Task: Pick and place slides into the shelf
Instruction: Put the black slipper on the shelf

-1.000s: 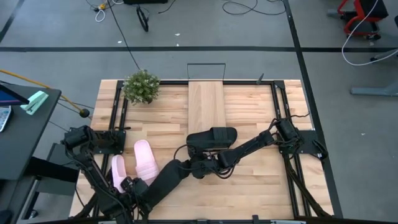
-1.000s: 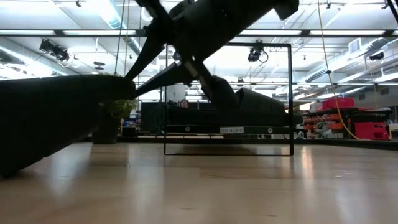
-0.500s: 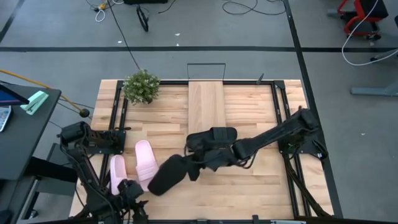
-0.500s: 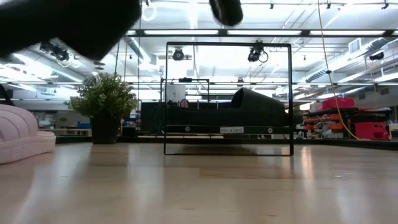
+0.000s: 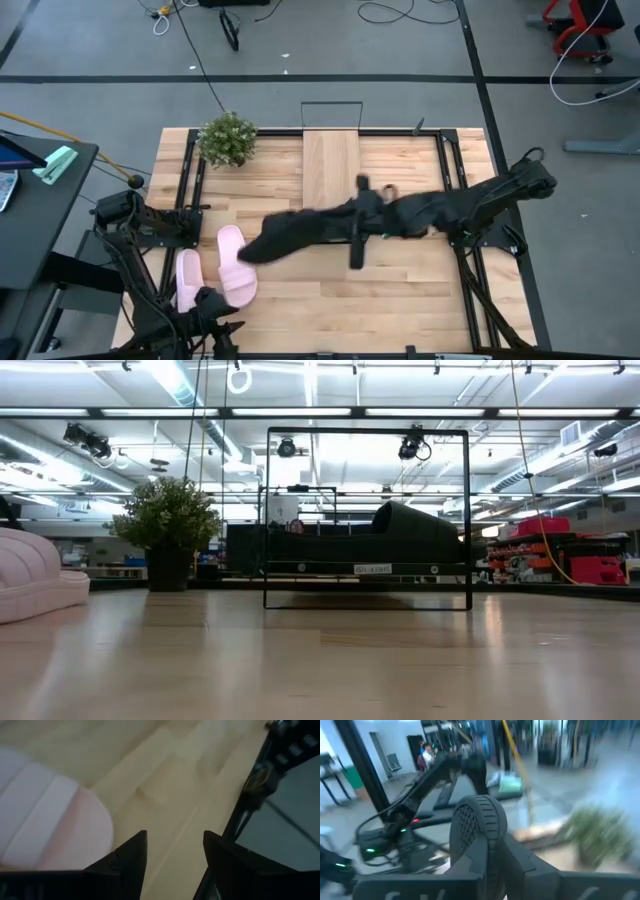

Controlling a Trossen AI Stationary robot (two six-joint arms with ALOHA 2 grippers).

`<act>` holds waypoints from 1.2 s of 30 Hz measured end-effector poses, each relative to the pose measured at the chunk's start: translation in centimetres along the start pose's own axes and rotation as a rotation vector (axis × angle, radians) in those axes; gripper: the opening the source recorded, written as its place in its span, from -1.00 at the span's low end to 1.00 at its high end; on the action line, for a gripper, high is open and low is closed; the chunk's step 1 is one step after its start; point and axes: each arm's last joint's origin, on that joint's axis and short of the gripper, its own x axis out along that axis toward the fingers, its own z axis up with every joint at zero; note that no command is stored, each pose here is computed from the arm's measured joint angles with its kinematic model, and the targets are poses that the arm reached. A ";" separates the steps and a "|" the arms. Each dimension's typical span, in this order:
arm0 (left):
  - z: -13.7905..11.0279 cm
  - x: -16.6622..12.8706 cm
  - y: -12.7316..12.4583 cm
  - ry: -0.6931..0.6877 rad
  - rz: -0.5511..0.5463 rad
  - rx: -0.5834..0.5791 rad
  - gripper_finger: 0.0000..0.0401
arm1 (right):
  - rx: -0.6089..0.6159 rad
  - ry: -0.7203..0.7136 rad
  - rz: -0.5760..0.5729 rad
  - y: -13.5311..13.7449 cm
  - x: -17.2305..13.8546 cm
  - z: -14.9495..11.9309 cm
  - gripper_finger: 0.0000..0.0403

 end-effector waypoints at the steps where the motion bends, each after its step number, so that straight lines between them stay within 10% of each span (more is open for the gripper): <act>1: 0.2 -0.1 0.0 -0.019 -0.010 -0.005 -0.01 | -0.073 -0.024 -0.008 -0.3 -0.6 0.8 -0.83; 18: 11.8 -5.8 1.3 -0.658 -0.219 -0.276 -0.01 | -0.635 -0.071 -0.001 -6.9 -9.5 7.0 -0.85; 36: 21.6 -6.9 4.5 -0.838 -0.046 -0.428 -0.04 | -0.615 -0.057 0.340 -18.9 -10.6 8.5 -0.86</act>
